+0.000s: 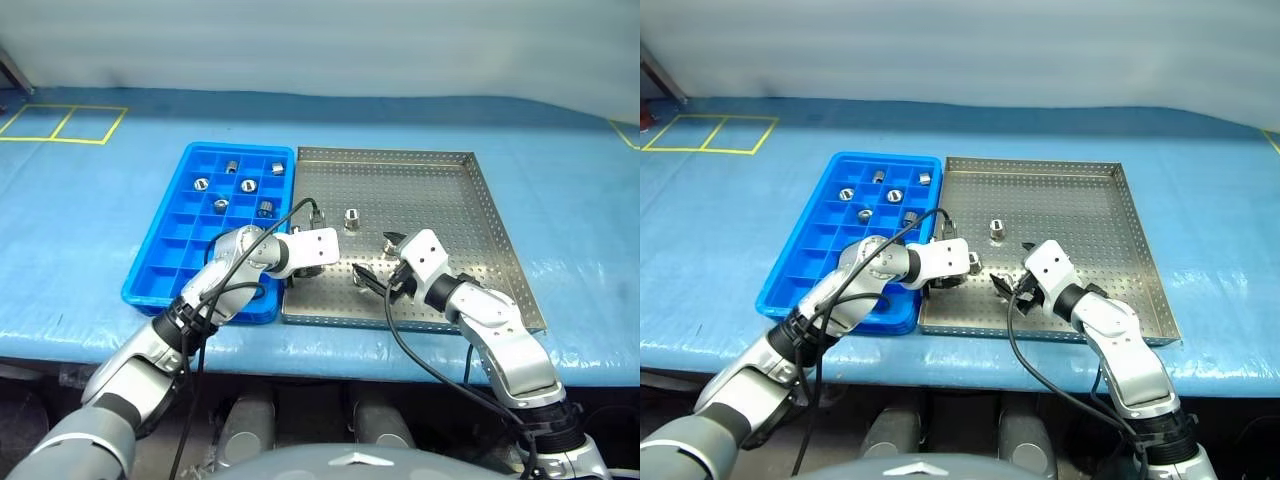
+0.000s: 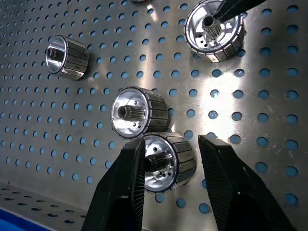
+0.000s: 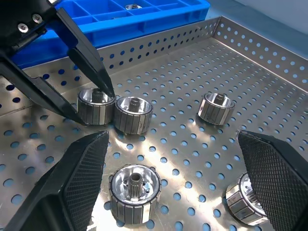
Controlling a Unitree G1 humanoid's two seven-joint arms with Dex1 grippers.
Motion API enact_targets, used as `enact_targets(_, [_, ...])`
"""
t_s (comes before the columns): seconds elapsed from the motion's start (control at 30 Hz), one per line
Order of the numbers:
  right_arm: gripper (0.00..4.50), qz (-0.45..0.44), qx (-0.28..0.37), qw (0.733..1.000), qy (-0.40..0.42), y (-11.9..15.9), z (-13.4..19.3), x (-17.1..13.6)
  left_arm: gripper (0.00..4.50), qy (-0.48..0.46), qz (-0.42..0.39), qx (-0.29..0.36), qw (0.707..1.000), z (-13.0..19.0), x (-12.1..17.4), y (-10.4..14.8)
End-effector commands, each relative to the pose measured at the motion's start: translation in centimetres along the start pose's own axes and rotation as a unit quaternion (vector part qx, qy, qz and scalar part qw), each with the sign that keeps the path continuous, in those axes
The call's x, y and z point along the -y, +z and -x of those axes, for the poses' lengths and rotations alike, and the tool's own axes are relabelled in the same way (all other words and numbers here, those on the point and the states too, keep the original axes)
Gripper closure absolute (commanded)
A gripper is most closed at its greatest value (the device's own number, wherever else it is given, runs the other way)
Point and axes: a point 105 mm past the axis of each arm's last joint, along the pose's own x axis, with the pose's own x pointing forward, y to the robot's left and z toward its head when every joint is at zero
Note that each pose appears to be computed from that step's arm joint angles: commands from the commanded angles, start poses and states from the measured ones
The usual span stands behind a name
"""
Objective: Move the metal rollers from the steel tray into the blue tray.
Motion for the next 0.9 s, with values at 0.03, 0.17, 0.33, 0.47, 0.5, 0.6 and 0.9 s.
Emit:
enact_targets(0.03, [0.0, 0.008, 0.023, 1.0, -0.008, 1.0, 0.1, 0.2, 2.63, -0.009, -0.007, -0.029, 1.0, -0.3, 0.4, -1.0])
enact_targets(0.17, [0.0, 0.01, 0.022, 1.0, -0.01, 0.9, 0.0, 0.3, 2.63, -0.024, -0.018, -0.043, 0.999, -0.6, 0.9, -1.5])
enact_targets(0.33, [0.0, 0.011, 0.023, 1.0, -0.01, 0.9, -0.1, 0.3, 2.63, -0.039, -0.012, -0.044, 0.998, -0.9, 1.6, -1.7])
enact_targets(0.47, [0.0, 0.012, 0.024, 1.0, -0.01, 0.9, -0.2, 0.3, 2.99, -0.041, -0.008, -0.04, 0.998, -1.2, 1.7, -1.5])
enact_targets(0.5, [0.0, 0.012, 0.024, 1.0, -0.011, 0.9, -0.2, 0.3, 3.16, -0.041, -0.011, -0.039, 0.998, -1.2, 1.7, -1.5])
enact_targets(0.6, [0.0, 0.012, 0.024, 1.0, -0.012, 0.8, -0.2, 0.3, 3.62, -0.037, -0.012, -0.037, 0.999, -1.1, 1.5, -1.4])
enact_targets(0.9, [0.0, 0.013, 0.024, 1.0, -0.014, 0.8, -0.2, 0.4, 3.62, -0.021, -0.003, -0.009, 1.0, -0.4, 1.0, -0.7])
